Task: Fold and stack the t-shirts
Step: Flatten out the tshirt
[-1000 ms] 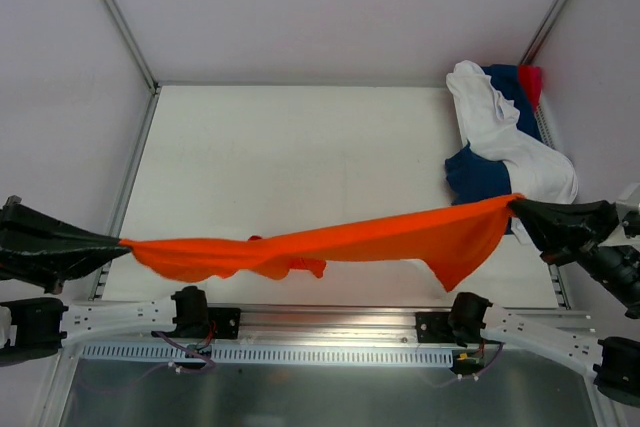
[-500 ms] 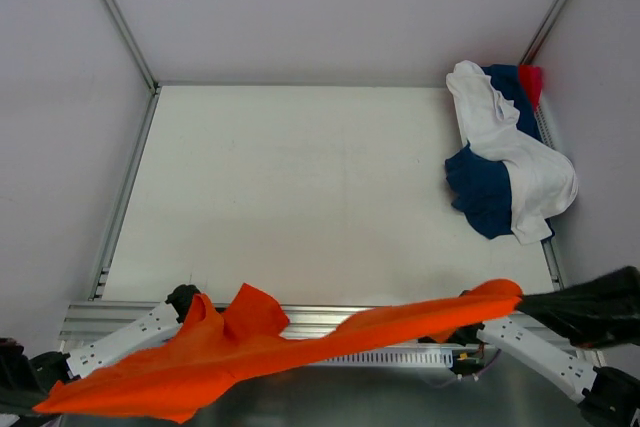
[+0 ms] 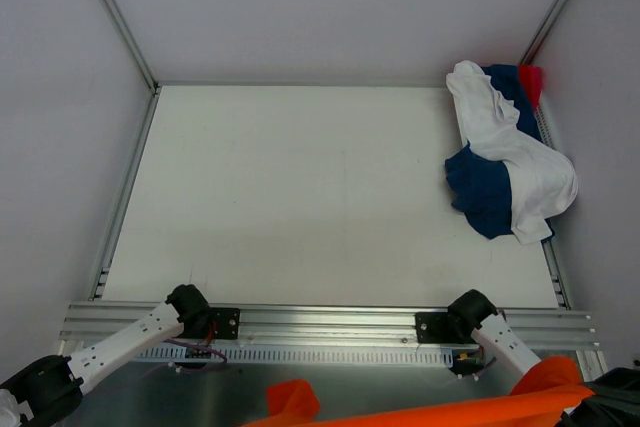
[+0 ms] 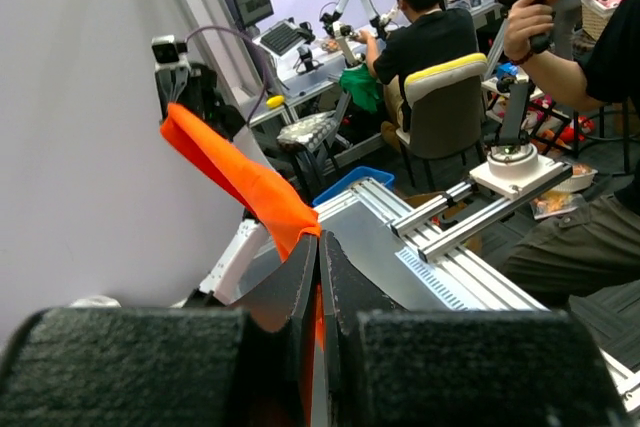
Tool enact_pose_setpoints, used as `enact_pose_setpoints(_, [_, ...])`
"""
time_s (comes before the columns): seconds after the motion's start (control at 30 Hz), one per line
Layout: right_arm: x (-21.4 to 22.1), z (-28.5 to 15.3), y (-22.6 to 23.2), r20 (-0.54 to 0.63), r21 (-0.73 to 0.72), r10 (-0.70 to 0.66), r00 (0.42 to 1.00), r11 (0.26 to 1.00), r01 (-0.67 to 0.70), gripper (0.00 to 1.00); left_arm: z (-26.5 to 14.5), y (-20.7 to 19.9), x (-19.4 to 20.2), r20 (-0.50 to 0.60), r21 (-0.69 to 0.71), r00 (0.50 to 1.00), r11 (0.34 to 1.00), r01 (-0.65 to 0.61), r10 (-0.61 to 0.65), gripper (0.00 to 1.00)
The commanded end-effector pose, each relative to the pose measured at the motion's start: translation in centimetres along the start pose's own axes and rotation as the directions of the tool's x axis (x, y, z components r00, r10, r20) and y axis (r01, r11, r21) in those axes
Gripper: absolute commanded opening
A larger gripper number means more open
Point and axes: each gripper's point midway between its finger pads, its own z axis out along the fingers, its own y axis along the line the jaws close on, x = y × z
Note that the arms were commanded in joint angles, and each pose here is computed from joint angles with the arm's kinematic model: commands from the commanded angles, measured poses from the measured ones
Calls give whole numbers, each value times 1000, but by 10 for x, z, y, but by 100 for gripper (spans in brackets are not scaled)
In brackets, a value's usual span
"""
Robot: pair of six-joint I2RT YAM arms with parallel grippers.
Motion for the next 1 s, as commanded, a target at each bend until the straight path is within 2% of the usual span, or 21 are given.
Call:
enact_pose_setpoints(0.0, [-11,-3,1,70,19,-99,993,995,98,0,10,3,-18,17,53,999,998,-41,40,0])
enact_pose_setpoints(0.2, [24,-14,-33,-19,186,-128,992,974,129,1,15,44,10,3,-43,1000,999,-19,19,0])
enact_pose_setpoints(0.23, [43,-14,-47,-61,228,-98,993,968,109,0,17,63,29,-18,-78,1000,997,24,-25,0])
enact_pose_setpoints(0.3, [61,-22,-71,-89,339,-93,992,934,118,0,12,81,47,-13,-163,1000,987,12,-14,0])
enact_pose_setpoints(0.33, [84,-27,-83,-114,384,-67,991,917,106,1,12,103,75,-41,-210,996,975,66,-76,0])
enact_pose_setpoints(0.37, [96,-34,-98,-127,456,-54,990,884,106,0,7,107,87,-47,-241,997,969,56,-69,0])
enact_pose_setpoints(0.4, [109,-38,-107,-143,493,-40,989,864,106,1,4,131,118,-68,-315,988,943,110,-138,0])
enact_pose_setpoints(0.5, [161,-62,-133,-196,616,17,980,780,109,1,-7,155,163,-104,-415,974,899,141,-201,0])
enact_pose_setpoints(0.57, [200,-77,-149,-247,678,79,966,726,114,1,-18,181,202,-137,-515,953,842,164,-269,0])
enact_pose_setpoints(0.7, [261,-88,-165,-297,729,201,934,679,86,1,-45,223,270,-202,-691,891,704,165,-407,0])
enact_pose_setpoints(0.73, [270,-88,-168,-294,743,224,929,666,75,1,-56,239,283,-219,-753,879,647,124,-424,0])
enact_pose_setpoints(0.83, [296,-89,-180,-310,760,262,914,646,73,0,-82,266,318,-273,-840,835,542,35,-477,0])
enact_pose_setpoints(0.87, [301,-94,-188,-316,784,261,912,613,96,1,-96,277,325,-286,-877,827,481,-21,-485,0])
enact_pose_setpoints(0.93, [302,-101,-200,-327,819,259,909,558,135,0,-110,290,343,-323,-898,787,431,-81,-525,0])
enact_pose_setpoints(0.97, [310,-106,-206,-355,834,295,887,528,158,1,-120,295,348,-338,-910,775,394,-125,-534,0])
